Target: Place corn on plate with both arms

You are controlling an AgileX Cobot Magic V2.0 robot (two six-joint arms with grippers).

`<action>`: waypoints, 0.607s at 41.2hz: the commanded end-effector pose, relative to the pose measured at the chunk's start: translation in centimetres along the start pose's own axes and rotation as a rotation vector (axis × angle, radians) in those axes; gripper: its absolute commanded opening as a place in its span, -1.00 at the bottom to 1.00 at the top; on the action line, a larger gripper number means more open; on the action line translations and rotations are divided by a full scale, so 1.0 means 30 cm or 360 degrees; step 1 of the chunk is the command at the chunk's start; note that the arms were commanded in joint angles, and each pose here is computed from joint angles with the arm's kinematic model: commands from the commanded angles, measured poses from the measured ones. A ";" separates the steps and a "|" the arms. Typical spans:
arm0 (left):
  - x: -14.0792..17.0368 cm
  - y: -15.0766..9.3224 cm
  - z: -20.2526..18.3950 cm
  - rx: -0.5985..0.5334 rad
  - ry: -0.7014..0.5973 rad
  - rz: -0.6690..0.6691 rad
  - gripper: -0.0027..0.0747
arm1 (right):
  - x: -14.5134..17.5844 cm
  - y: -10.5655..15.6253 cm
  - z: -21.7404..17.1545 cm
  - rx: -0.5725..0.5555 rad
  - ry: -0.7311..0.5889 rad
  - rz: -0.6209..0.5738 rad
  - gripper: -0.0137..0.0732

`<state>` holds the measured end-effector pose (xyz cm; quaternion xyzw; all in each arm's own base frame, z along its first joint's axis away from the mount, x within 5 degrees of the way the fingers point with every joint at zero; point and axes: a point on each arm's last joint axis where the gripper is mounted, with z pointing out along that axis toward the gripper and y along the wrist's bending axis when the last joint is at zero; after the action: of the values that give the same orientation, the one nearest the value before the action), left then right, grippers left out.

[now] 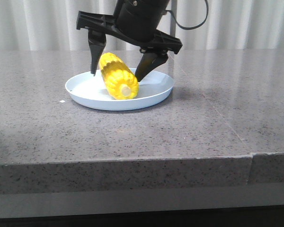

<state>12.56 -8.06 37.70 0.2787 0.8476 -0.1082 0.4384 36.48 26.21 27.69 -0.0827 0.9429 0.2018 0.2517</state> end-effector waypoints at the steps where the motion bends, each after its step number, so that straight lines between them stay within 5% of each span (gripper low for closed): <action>1: -0.040 -0.003 -0.022 0.0011 -0.0151 -0.0017 0.26 | -0.066 0.041 -0.167 -0.0086 -0.0249 -0.0054 0.83; 14: -0.040 -0.003 -0.022 0.0011 -0.0151 -0.0017 0.26 | -0.034 0.049 -0.492 0.0010 -0.0329 -0.0695 0.82; 25: -0.040 -0.003 -0.022 0.0011 -0.0151 -0.0017 0.26 | 0.117 -0.025 -0.675 0.0103 -0.0320 -0.0839 0.82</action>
<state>12.56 -8.06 37.70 0.2787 0.8476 -0.1082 0.4384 26.96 18.75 39.27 -0.2944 0.8866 0.1077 0.3401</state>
